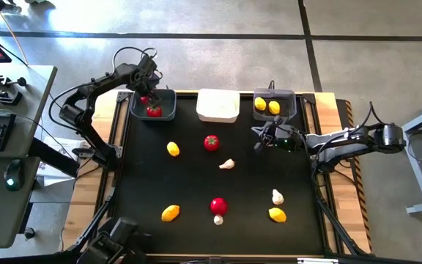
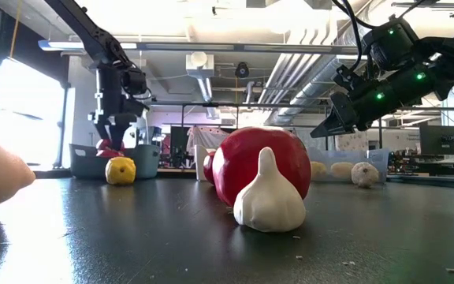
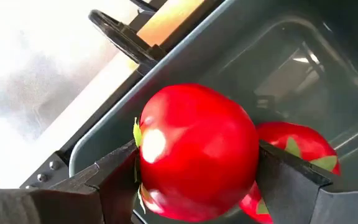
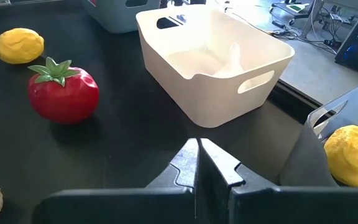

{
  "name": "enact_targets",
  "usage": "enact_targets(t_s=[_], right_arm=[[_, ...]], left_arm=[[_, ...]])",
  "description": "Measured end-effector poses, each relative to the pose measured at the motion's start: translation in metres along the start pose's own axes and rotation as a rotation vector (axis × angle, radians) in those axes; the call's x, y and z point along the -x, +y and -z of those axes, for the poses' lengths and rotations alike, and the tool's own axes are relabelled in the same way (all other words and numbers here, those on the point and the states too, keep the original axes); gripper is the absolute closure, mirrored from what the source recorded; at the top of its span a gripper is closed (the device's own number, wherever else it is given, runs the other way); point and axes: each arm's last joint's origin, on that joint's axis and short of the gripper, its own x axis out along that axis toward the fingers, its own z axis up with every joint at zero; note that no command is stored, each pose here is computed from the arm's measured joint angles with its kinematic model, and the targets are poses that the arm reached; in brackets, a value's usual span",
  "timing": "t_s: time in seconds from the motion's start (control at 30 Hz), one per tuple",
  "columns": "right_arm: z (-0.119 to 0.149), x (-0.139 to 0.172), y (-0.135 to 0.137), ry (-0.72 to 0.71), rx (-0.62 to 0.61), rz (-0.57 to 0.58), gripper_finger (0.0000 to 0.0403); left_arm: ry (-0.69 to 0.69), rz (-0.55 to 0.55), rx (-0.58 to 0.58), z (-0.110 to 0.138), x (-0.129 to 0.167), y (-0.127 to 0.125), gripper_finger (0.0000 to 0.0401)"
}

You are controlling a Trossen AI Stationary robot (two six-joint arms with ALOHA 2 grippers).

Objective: Sort produce into baskets
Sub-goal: Put the bottom left red tomato into the gray bin, then put the top white garlic into the white bin

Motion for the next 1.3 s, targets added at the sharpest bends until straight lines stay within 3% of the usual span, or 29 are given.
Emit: enact_targets(t_s=[0.2, 0.57, 0.87, 0.97, 1.13, 1.3], right_arm=[[0.000, 0.000, 0.000, 0.000, 0.000, 0.000, 0.0399], [0.000, 0.000, 0.000, 0.000, -0.004, 0.000, 0.0399], [0.000, 0.000, 0.000, 0.000, -0.004, 0.000, 0.0399], [0.000, 0.000, 0.000, 0.000, -0.004, 0.000, 0.0399], [0.000, 0.000, 0.000, 0.000, -0.004, 0.000, 0.0399], [0.000, 0.000, 0.000, 0.000, -0.004, 0.000, 0.0399]], left_arm=[[0.019, 0.003, -0.024, 0.002, 0.000, 0.000, 0.0123], [0.031, -0.038, -0.031, 0.002, 0.000, 0.001, 0.0026], [-0.023, -0.059, -0.072, 0.004, 0.018, -0.002, 0.0016], [-0.103, 0.012, -0.104, 0.005, 0.034, -0.010, 0.0016], [-0.249, 0.220, -0.176, 0.008, 0.057, -0.031, 0.0016], [-0.361, 0.253, -0.251, 0.018, 0.064, -0.059, 0.0016]])
